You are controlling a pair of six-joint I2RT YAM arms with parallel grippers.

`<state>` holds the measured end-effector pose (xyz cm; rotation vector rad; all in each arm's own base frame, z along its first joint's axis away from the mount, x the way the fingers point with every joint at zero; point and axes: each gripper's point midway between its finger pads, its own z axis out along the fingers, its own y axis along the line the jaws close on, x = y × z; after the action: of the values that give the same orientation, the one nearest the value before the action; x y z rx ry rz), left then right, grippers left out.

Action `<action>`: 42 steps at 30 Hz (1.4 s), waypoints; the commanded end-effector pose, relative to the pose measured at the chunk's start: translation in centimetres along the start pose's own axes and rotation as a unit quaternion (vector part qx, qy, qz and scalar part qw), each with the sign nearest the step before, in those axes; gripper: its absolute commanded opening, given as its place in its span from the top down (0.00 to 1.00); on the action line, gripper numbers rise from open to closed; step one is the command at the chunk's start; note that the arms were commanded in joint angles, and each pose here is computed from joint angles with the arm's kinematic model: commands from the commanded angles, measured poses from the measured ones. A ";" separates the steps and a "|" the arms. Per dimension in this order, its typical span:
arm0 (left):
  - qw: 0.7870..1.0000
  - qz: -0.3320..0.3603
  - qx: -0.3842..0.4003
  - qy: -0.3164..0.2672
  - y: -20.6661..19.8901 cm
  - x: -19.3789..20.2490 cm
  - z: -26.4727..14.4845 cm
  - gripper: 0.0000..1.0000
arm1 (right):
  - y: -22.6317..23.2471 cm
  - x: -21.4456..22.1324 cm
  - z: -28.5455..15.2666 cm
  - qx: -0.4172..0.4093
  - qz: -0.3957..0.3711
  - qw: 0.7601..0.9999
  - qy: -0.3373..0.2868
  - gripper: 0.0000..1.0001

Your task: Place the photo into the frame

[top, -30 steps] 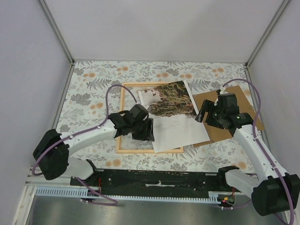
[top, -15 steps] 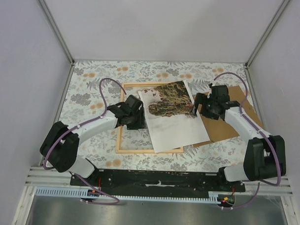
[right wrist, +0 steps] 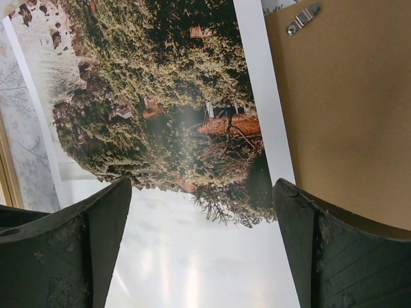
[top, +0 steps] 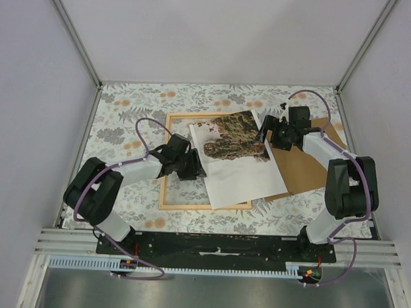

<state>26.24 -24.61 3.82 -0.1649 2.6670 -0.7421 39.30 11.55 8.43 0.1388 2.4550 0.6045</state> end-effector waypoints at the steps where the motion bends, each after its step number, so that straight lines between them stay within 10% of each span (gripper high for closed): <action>1: 0.997 -0.025 0.073 -0.020 -2.4 -1.2 0.7 0.46 | 0.8 -2.6 0.3 -0.023 -0.021 0.999 -0.029 0.02; 42: 0.975 -0.083 0.193 -0.065 -8.1 -5.4 -0.3 0.80 | 1.2 -2.7 1.9 -0.075 0.016 0.997 -0.004 0.02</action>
<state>30.24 -29.43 8.42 -0.3143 2.3876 -1.1936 41.29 12.26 6.47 0.1573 2.4796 0.7719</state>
